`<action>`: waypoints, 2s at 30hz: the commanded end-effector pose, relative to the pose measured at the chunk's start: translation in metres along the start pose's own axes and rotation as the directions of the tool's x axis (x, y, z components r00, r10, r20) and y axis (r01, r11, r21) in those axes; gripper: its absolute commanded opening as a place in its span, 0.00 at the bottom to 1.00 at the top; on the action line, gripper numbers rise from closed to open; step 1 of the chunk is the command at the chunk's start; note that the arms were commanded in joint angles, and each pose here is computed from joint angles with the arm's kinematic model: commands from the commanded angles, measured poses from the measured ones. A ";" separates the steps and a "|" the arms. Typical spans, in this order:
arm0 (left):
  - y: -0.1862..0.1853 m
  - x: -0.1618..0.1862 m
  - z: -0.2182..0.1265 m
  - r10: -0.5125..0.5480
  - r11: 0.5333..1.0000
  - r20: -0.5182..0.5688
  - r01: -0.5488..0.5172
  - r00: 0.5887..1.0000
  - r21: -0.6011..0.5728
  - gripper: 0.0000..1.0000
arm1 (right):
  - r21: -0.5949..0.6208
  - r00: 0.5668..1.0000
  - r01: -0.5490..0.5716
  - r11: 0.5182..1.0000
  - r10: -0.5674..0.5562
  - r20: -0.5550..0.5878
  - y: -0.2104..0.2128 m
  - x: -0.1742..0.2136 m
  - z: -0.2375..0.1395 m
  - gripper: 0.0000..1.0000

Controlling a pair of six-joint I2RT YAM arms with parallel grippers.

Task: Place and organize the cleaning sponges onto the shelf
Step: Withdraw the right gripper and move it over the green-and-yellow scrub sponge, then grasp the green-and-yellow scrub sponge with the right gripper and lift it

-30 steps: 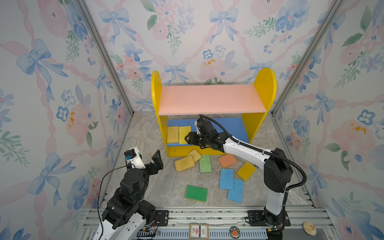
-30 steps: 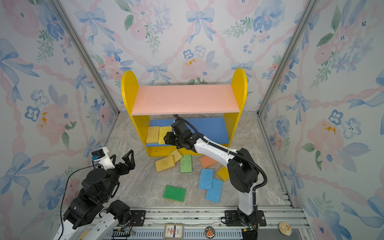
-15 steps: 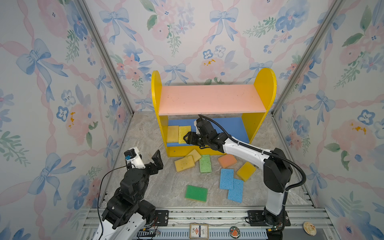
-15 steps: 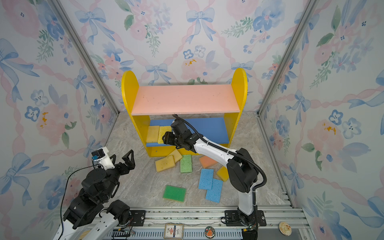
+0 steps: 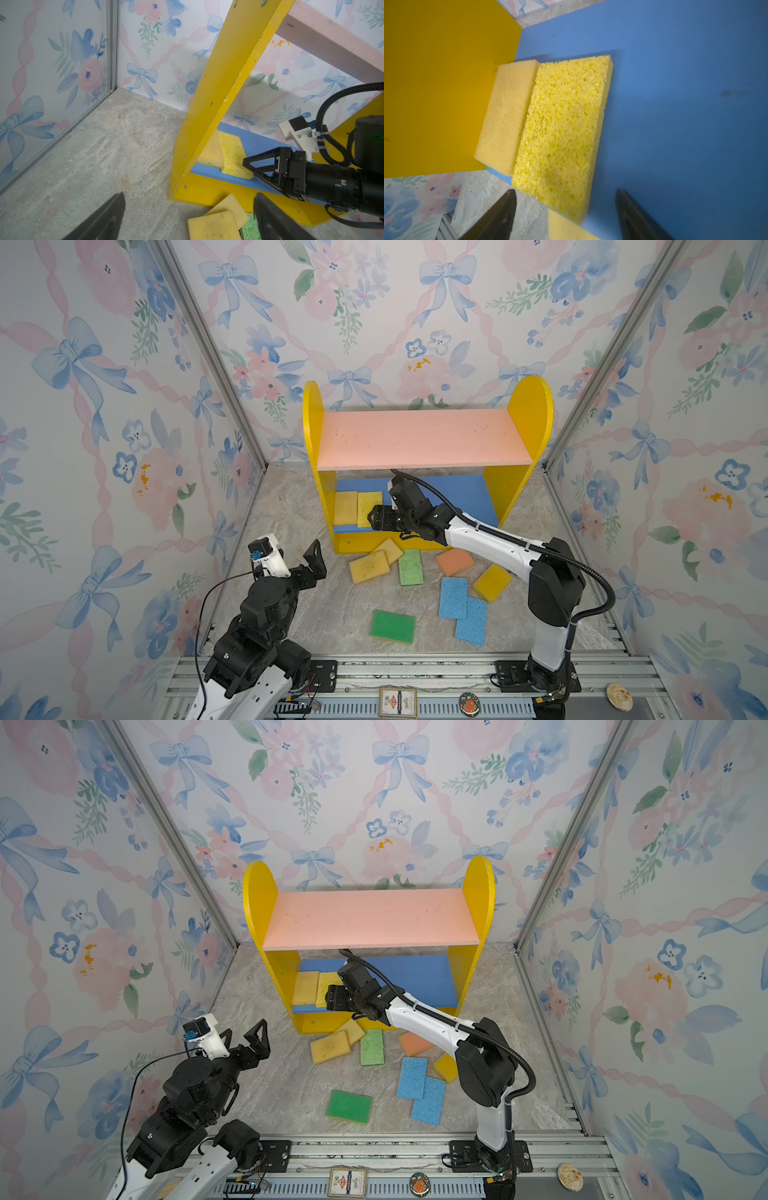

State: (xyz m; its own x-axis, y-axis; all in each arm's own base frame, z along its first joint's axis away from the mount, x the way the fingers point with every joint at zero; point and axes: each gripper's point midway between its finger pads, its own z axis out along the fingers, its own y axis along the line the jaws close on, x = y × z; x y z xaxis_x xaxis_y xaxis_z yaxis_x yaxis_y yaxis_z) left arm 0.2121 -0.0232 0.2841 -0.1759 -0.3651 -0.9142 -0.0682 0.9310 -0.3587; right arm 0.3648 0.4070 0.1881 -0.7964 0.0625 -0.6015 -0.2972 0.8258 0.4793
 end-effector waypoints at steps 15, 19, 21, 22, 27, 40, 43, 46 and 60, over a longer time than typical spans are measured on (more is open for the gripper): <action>-0.008 0.014 0.006 0.039 0.999 -0.056 -0.038 0.998 0.027 0.98 | 0.079 0.996 0.083 0.993 -0.080 -0.039 -0.026 0.066 -0.122 0.80; -0.027 0.031 0.014 0.046 0.995 -0.140 -0.033 0.989 0.096 0.98 | 0.100 0.991 0.084 0.991 -0.072 -0.116 -0.050 0.104 -0.138 0.84; -0.039 0.050 0.020 0.033 0.990 -0.221 -0.002 0.975 0.141 0.98 | 0.085 0.982 0.092 0.992 -0.076 -0.170 -0.057 0.122 -0.138 0.87; -0.047 0.063 0.024 0.028 0.984 -0.272 0.022 0.962 0.176 0.98 | 0.073 0.974 0.103 0.992 -0.086 -0.211 -0.060 0.132 -0.136 0.87; -0.061 0.115 0.033 -0.007 0.974 -0.465 0.112 0.886 0.197 0.98 | -0.153 0.862 0.292 0.944 -0.329 -0.386 -0.039 0.181 -0.123 0.88; -0.053 0.093 0.025 -0.080 0.970 -0.376 0.158 0.923 0.183 0.98 | -0.355 0.307 0.772 0.527 -0.798 -0.519 -0.037 0.274 -0.085 0.97; -0.052 0.092 0.025 -0.082 0.972 -0.368 0.156 0.926 0.176 0.98 | -0.353 0.251 0.805 0.477 -0.813 -0.526 -0.036 0.282 -0.075 0.97; -0.050 0.091 0.025 -0.082 0.973 -0.363 0.153 0.928 0.171 0.98 | -0.352 0.213 0.821 0.450 -0.813 -0.541 -0.038 0.288 -0.068 0.97; -0.050 0.091 0.025 -0.082 0.973 -0.361 0.153 0.929 0.173 0.98 | -0.292 0.210 0.827 0.480 -0.746 -0.632 -0.063 0.297 -0.048 0.99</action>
State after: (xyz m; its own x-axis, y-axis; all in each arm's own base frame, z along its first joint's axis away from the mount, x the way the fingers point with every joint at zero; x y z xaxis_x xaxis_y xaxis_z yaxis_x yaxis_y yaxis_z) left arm 0.2234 -0.1050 0.2141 -0.5244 -0.4048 -0.7491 0.0826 0.8515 -0.5179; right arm 0.1184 0.3598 0.0211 -0.2552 -0.9557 -0.1466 -0.9622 0.2659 -0.0588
